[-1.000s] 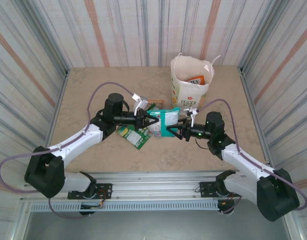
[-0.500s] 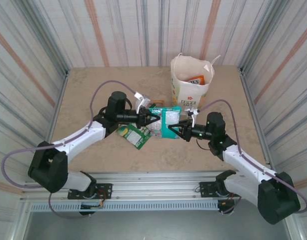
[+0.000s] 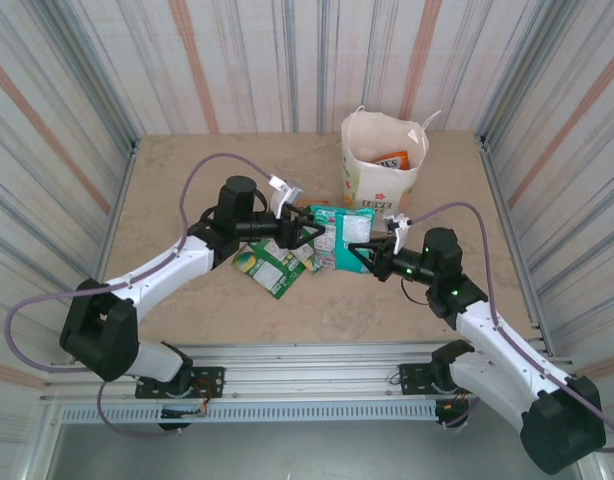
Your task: Place the snacks into the paper bag
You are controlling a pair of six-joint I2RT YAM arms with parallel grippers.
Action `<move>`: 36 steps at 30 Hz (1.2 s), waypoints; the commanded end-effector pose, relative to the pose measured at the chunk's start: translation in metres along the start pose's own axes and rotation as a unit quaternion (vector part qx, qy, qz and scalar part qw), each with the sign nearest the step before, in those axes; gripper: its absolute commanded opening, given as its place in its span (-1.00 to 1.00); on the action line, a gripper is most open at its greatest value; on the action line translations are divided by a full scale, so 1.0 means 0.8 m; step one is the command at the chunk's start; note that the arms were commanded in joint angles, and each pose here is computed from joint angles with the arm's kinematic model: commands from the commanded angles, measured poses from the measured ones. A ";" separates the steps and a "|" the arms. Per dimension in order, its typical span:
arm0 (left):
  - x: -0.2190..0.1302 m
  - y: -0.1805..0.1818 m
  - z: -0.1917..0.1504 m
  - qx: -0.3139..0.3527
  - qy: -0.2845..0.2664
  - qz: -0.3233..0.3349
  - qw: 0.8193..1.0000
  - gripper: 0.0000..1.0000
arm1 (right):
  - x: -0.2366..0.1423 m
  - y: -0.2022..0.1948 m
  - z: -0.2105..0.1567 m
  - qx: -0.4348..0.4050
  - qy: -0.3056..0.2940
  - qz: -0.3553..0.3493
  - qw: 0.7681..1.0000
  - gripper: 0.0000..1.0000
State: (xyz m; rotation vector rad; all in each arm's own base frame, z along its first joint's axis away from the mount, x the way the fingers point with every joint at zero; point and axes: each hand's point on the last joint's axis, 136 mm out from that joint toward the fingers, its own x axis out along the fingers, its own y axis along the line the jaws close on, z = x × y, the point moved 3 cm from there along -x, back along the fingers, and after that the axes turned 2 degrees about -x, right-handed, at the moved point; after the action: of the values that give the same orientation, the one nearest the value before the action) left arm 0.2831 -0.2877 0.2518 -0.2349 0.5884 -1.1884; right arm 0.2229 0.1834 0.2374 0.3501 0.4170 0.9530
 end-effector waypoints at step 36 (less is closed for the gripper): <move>-0.004 0.058 0.065 0.021 -0.025 0.180 0.983 0.73 | -0.064 -0.053 0.314 -0.153 -0.135 -0.282 0.937 -0.83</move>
State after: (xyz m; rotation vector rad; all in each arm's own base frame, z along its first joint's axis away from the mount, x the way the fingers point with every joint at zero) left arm 0.3414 -0.2755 0.2677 -0.1457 0.5524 -0.8566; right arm 0.3444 0.1001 0.4176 0.0882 0.1836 0.4309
